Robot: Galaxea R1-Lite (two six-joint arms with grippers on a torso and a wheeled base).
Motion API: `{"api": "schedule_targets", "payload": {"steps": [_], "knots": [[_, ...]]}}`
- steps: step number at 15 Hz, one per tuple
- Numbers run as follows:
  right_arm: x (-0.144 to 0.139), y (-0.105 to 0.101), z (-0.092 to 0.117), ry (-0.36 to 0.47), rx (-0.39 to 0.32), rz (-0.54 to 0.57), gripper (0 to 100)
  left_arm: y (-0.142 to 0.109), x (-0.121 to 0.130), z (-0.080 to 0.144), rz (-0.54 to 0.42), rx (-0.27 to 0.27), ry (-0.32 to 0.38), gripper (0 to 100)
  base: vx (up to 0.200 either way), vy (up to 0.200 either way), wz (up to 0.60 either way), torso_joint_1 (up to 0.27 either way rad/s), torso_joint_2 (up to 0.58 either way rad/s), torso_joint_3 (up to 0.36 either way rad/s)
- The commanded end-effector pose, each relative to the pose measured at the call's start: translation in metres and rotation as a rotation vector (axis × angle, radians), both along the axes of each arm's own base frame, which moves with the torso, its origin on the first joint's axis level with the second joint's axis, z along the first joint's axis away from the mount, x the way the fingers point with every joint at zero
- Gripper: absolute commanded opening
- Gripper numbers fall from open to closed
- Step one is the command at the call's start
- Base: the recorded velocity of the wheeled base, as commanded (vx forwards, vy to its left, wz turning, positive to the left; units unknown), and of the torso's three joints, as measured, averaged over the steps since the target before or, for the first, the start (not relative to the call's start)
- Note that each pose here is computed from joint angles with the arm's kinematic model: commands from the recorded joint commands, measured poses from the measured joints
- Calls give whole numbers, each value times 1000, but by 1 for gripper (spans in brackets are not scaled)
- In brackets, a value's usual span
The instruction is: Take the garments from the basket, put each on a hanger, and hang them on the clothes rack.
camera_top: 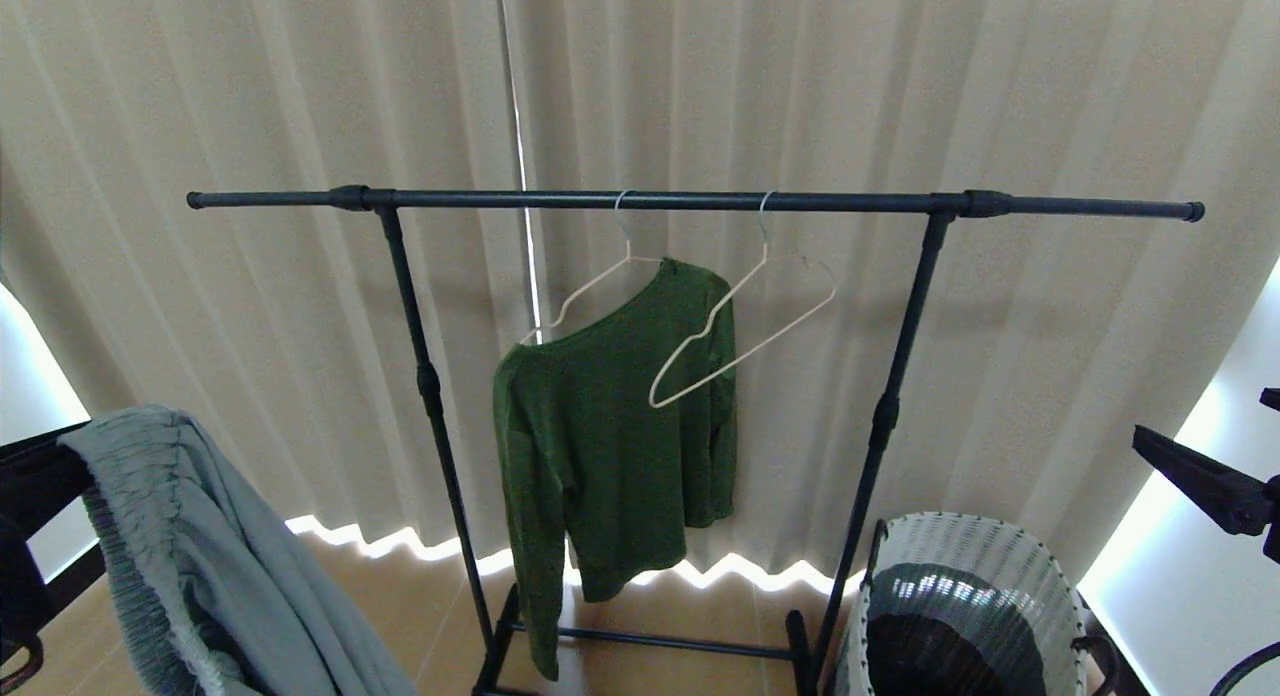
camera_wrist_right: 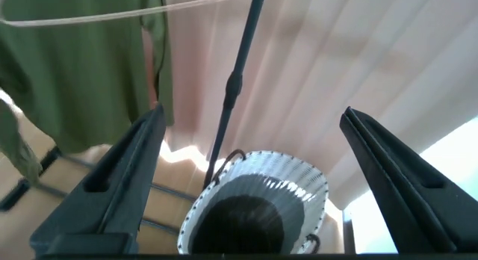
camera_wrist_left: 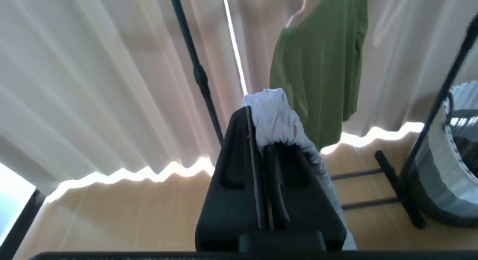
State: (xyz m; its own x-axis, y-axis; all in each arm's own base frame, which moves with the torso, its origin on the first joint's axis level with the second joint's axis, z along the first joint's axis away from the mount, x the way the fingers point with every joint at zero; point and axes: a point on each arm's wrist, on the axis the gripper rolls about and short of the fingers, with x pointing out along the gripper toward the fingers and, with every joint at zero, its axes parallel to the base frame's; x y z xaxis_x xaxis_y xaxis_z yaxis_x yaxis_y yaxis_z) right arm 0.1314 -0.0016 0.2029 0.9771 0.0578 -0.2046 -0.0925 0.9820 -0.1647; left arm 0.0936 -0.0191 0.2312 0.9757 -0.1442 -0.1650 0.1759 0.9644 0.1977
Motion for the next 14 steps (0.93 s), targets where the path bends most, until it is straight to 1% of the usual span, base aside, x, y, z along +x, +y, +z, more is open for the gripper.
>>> {"api": "schedule_targets", "payload": {"steps": [1, 5, 8, 14], "knots": [[0, 0, 0, 3, 0, 1, 100, 0, 1, -1, 2, 1, 5, 0, 200, 0, 0, 17, 7, -2], [1, 0, 0, 2, 0, 1, 100, 0, 1, -2, 1, 14, 4, 0, 200, 0, 0, 6, 2, 0], [0, 0, 0, 0, 0, 1, 100, 0, 2, -2, -1, 22, -13, 0, 0, 0, 0, 0, 0, 0], [0, 0, 0, 3, 0, 3, 100, -1, 7, -5, 1, 25, 8, 0, 0, 0, 0, 0, 0, 0]]}}
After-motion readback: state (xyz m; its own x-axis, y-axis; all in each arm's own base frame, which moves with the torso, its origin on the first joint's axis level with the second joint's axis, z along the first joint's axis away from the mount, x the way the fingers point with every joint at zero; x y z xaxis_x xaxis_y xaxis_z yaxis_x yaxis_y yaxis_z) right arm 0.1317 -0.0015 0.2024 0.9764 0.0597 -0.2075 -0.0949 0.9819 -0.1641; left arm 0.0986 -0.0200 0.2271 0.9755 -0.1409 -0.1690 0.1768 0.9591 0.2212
